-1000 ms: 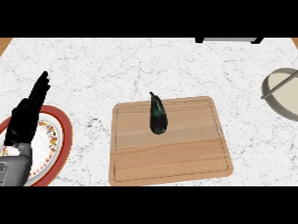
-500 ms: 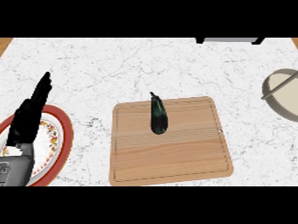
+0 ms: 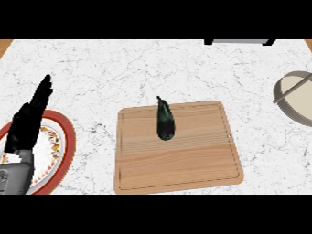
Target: Pick the bell pepper from the cutting board and place it in the tiered basket
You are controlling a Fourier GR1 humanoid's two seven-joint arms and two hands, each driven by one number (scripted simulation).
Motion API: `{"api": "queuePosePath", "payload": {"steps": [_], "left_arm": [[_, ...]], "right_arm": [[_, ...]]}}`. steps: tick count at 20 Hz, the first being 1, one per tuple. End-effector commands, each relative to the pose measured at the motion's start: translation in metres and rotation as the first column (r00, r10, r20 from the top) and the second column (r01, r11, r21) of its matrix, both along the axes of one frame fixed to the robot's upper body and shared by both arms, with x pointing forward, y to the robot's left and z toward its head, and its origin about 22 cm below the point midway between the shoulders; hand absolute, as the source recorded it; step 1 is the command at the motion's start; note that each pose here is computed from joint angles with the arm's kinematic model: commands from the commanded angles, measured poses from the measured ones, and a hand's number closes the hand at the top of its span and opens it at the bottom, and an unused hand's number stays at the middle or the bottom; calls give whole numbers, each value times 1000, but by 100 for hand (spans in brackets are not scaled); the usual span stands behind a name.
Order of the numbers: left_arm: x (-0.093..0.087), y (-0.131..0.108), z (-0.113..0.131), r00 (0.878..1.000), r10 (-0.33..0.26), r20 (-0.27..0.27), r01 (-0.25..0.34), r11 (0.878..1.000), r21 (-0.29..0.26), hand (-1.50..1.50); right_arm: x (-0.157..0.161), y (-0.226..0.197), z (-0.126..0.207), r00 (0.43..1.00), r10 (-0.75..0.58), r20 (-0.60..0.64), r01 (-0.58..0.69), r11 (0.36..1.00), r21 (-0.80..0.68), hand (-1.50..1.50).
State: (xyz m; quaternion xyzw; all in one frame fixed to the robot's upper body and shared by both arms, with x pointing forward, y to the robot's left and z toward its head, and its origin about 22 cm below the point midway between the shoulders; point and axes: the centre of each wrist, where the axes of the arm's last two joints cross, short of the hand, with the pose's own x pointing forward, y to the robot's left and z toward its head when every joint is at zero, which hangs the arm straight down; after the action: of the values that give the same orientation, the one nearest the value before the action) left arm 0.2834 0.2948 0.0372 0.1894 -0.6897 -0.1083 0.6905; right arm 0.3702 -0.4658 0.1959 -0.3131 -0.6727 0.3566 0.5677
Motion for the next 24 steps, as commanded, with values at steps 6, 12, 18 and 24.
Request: {"api": "queuePosePath", "payload": {"steps": [6, 12, 18, 24], "left_arm": [[17, -2, 11, 1000, 5, 16, -4, 1000, -17, 0], [-6, -6, -6, 1000, 2, -1, -2, 1000, -23, 0], [-1, -14, -1, 1000, -8, 18, 9, 1000, -14, 0], [2, 5, -2, 1000, -5, 5, 5, 1000, -5, 0]], "right_arm": [[-11, -33, 48, 982, -99, 164, 61, 973, 224, -150], [-52, -84, 60, 974, -222, 42, 200, 935, 294, -150], [-120, -140, 70, 971, -238, -22, 230, 906, 356, -150], [-153, -160, 67, 980, -200, 16, 175, 889, 423, -150]]}}
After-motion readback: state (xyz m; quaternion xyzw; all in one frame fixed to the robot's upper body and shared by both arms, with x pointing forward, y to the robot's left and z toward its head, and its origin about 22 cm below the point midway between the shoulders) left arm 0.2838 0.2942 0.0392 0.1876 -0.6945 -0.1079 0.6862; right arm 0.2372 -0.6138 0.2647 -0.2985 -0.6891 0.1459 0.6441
